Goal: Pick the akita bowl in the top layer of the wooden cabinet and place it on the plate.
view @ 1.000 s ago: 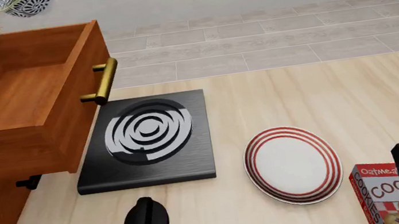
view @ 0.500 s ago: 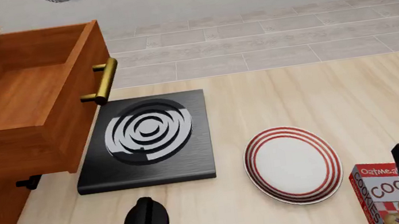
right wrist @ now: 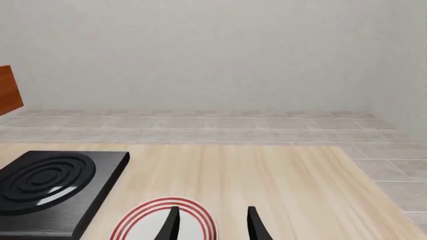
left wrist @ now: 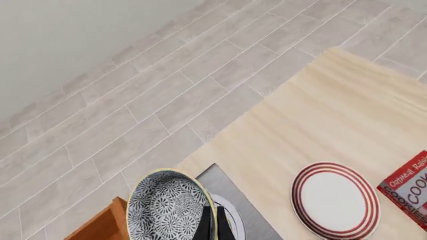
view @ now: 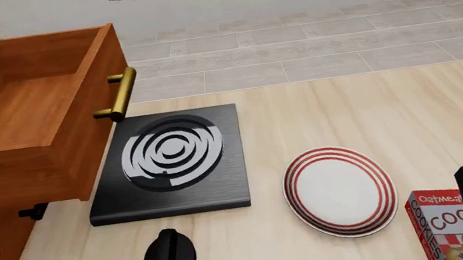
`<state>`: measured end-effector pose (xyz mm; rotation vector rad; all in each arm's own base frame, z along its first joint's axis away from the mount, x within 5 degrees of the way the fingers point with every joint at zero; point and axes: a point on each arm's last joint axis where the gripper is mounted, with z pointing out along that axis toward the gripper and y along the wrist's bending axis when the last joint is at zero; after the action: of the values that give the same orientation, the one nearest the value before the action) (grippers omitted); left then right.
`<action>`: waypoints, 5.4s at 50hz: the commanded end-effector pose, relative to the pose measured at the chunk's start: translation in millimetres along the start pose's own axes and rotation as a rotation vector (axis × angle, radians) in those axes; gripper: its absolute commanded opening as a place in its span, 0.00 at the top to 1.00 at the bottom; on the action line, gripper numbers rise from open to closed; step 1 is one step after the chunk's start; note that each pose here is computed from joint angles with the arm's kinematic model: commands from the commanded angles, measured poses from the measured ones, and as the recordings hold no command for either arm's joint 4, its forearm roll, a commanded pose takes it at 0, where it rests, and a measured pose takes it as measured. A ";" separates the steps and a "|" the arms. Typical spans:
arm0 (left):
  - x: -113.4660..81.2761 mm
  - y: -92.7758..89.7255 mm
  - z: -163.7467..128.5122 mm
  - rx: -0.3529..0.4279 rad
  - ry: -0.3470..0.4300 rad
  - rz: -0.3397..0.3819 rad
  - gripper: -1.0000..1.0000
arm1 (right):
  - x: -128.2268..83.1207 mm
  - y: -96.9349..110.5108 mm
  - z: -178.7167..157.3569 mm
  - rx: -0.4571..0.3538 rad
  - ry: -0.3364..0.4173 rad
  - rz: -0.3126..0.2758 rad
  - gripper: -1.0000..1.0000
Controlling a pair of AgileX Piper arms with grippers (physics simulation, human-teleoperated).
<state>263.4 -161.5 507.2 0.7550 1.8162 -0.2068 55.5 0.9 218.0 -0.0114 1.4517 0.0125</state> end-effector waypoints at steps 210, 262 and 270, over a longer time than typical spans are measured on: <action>152.5 -292.8 179.3 0.573 0.197 0.495 1.00 | 1.5 -0.4 0.0 0.008 0.006 -0.015 0.00; 166.4 -296.2 212.3 0.533 0.302 0.317 1.00 | 2.9 -0.5 2.1 0.009 0.024 -0.026 0.00; 173.0 -296.9 219.8 0.525 0.312 0.297 1.00 | 3.0 -0.6 2.4 0.010 0.025 -0.027 0.00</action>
<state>224.9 -429.4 208.8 1.5113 1.9093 -0.3881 57.6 0.4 215.4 -0.0226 1.4737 -0.0151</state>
